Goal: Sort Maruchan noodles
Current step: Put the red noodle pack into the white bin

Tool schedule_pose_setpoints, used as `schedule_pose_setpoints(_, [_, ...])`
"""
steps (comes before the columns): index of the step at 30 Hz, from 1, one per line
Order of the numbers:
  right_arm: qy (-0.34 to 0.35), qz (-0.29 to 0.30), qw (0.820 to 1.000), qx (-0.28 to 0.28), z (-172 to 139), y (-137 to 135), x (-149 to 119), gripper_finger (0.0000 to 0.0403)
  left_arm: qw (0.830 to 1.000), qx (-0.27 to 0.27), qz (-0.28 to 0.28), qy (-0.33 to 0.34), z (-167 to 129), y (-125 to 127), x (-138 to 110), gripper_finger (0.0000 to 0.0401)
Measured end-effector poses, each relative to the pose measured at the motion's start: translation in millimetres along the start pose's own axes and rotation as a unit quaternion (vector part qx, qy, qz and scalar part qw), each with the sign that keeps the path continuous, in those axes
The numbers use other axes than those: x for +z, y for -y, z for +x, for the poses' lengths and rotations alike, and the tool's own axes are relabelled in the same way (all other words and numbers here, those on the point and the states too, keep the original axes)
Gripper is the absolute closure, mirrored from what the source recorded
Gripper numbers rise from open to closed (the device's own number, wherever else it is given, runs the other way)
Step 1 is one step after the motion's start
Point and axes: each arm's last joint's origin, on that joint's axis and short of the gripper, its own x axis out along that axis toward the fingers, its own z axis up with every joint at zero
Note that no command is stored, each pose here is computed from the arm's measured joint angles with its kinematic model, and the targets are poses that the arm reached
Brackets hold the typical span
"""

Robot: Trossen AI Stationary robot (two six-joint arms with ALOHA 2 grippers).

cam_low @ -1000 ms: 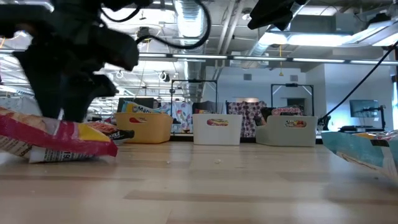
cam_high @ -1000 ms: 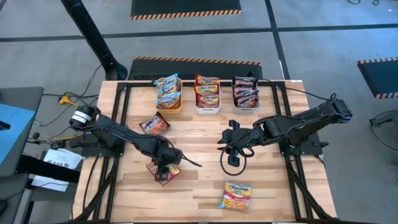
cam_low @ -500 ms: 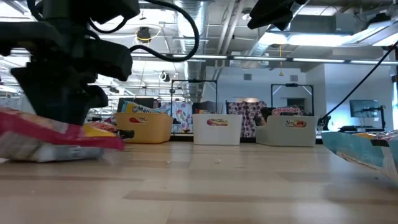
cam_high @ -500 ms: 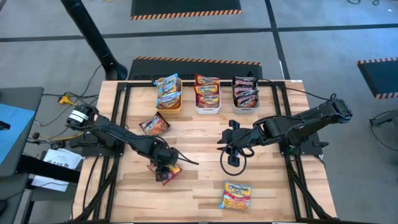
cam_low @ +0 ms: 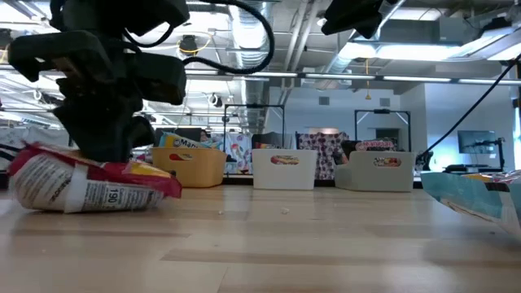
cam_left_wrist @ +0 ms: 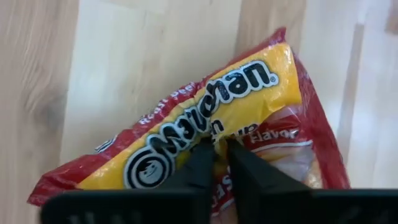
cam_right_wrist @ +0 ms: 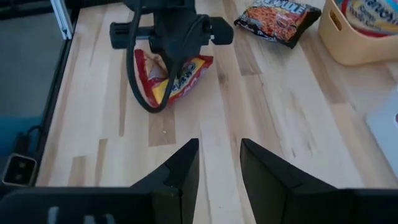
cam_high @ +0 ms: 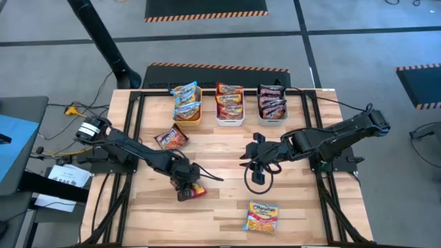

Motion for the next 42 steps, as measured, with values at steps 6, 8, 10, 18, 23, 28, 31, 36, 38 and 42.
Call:
schedule_pose_setpoints(6, [-0.001, 0.049, 0.999, 0.002, 0, 0, 0, 0.0262, 0.999, -0.027, 0.010, 0.046, 0, 5, 9, 0.0399])
schedule_pose_setpoints(8, [-0.006, 0.065, 0.998, 0.016, 0, -1, 0, 0.0262, 0.997, -0.045, 0.013, 0.059, 0, 7, 12, 0.0400])
schedule_pose_setpoints(10, [-0.015, 0.086, 0.996, 0.038, 0, -2, -1, 0.0262, 0.995, -0.066, 0.022, 0.073, 0, 10, 15, 0.0401])
schedule_pose_setpoints(18, [-0.049, 0.133, 0.984, 0.107, -3, -14, -4, 0.0262, 0.983, -0.097, 0.057, 0.145, -5, 13, 30, 0.0401])
schedule_pose_setpoints(23, [-0.059, 0.139, 0.981, 0.125, -6, -26, -8, 0.0262, 0.975, -0.112, 0.066, 0.180, -8, 13, 38, 0.0401])
schedule_pose_setpoints(28, [-0.058, 0.159, 0.976, 0.136, -8, -33, -9, 0.0261, 0.963, -0.133, 0.073, 0.221, -13, 17, 45, 0.0401])
schedule_pose_setpoints(31, [-0.046, 0.174, 0.973, 0.146, -9, -36, -7, 0.0253, 0.957, -0.137, 0.086, 0.242, -15, 19, 48, 0.0401])
schedule_pose_setpoints(36, [-0.033, 0.211, 0.964, 0.156, -10, -37, -3, 0.0218, 0.949, -0.128, 0.102, 0.271, -19, 21, 54, 0.0401])
schedule_pose_setpoints(38, [-0.032, 0.229, 0.960, 0.156, -9, -37, -2, 0.0198, 0.945, -0.128, 0.111, 0.281, -23, 23, 59, 0.0401])
schedule_pose_setpoints(42, [-0.041, 0.291, 0.944, 0.146, -8, -32, -1, 0.0166, 0.932, -0.112, 0.136, 0.316, -35, 30, 72, 0.0401])
